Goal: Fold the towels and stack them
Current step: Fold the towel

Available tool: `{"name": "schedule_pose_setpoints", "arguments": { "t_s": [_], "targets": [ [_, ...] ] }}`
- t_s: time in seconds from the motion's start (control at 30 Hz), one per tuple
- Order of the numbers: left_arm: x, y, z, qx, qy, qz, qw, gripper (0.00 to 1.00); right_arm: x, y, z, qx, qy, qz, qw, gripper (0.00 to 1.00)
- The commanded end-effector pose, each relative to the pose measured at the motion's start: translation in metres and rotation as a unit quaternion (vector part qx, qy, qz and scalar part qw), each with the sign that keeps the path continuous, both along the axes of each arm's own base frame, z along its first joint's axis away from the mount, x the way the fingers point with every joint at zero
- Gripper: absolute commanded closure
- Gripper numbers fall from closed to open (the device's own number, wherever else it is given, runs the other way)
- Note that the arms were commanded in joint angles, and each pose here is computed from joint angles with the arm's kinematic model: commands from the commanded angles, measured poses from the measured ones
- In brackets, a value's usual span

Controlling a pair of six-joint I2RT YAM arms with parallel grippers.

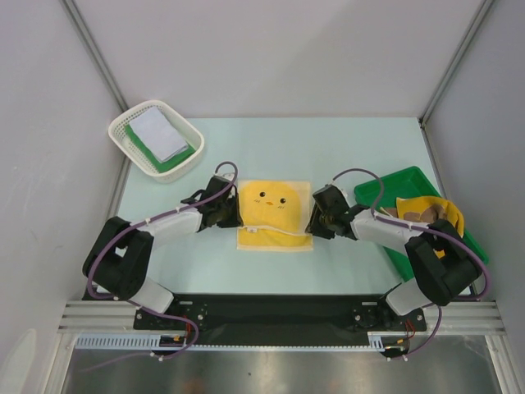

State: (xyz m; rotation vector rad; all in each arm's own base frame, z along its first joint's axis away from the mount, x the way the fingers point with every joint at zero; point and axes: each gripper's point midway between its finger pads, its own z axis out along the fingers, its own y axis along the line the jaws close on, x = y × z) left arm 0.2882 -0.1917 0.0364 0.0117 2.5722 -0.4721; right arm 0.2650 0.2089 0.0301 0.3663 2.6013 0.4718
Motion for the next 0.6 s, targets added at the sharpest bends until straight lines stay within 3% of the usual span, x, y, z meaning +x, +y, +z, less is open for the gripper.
{"name": "schedule_pose_setpoints", "arguments": {
  "t_s": [0.0,0.23,0.33,0.47,0.57],
  "targets": [
    [0.003,-0.002,0.001,-0.013,-0.003,0.003,1.000,0.98,0.013,0.007,0.021,-0.014,-0.035,-0.008,0.999,0.65],
    [-0.003,0.000,-0.004,-0.010,0.001,0.002,1.000,1.00,0.015,0.006,0.020,-0.037,-0.034,-0.009,0.999,0.65],
    [-0.003,0.003,-0.004,-0.006,0.000,0.004,1.000,0.93,0.015,0.006,0.016,-0.043,-0.033,-0.007,0.999,0.65],
    [-0.004,0.003,-0.003,-0.003,0.002,0.003,1.000,0.68,0.016,0.005,0.008,-0.050,-0.029,-0.004,0.998,0.65],
    [-0.004,0.003,0.000,-0.003,0.000,0.004,1.000,0.61,0.017,0.008,0.003,-0.046,-0.031,0.001,0.998,0.66]
  ]
}}
